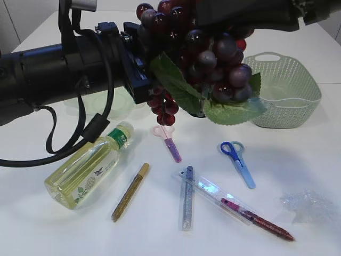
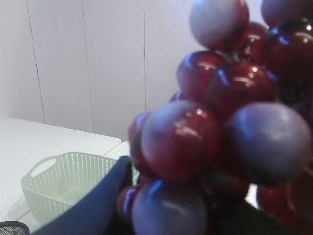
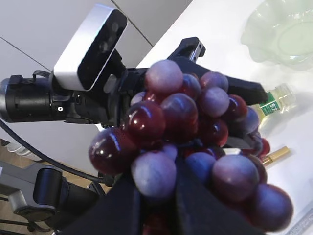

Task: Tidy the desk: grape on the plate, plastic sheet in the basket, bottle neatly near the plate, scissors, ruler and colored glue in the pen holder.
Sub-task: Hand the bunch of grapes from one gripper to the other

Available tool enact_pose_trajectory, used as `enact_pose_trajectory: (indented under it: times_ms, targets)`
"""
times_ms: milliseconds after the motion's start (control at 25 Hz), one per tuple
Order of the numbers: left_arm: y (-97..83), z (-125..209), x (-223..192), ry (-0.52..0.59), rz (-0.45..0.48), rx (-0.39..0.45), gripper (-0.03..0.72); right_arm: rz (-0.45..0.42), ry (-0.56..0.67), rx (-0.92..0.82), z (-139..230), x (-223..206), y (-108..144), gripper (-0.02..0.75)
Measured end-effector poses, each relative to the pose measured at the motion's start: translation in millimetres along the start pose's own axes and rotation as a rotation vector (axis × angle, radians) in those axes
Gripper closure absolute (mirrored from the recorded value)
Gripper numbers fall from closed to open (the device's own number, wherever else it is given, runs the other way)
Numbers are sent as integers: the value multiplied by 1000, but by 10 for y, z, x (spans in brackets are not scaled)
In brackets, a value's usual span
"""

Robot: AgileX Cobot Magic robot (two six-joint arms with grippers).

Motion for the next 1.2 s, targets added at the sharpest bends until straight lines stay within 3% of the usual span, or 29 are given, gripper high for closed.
enact_pose_trajectory:
  times_ms: [120, 280, 480, 600, 1080, 1200]
  targets:
    - [1, -1, 0, -1, -1, 1, 478, 2, 1, 3, 1, 0, -2, 634]
    - [14, -8, 0, -8, -13, 10, 491, 3, 1, 4, 2, 0, -3, 595]
    - [78, -35, 4, -34, -69, 51, 494, 24, 12, 20, 13, 0, -27, 376]
    - [110, -26, 5, -34, -96, 62, 495, 27, 13, 22, 15, 0, -30, 284]
    - [208, -44, 21, -57, -180, 41, 500, 154, 68, 102, 71, 24, -164, 247]
    - [281, -31, 61, -46, -210, 40, 500, 227, 75, 62, 81, 39, -242, 247]
Point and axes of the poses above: a point on each arm's last joint axis where the gripper is mounted, x pointing back along that axis away from the gripper, y along the wrist's bending axis when the last joint is at zero, z = x × y, the point moved 2 cm from there along -x, pointing out along that axis toward the gripper, and after that the axes turned 6 degrees about -x, right-handed, at the moved point
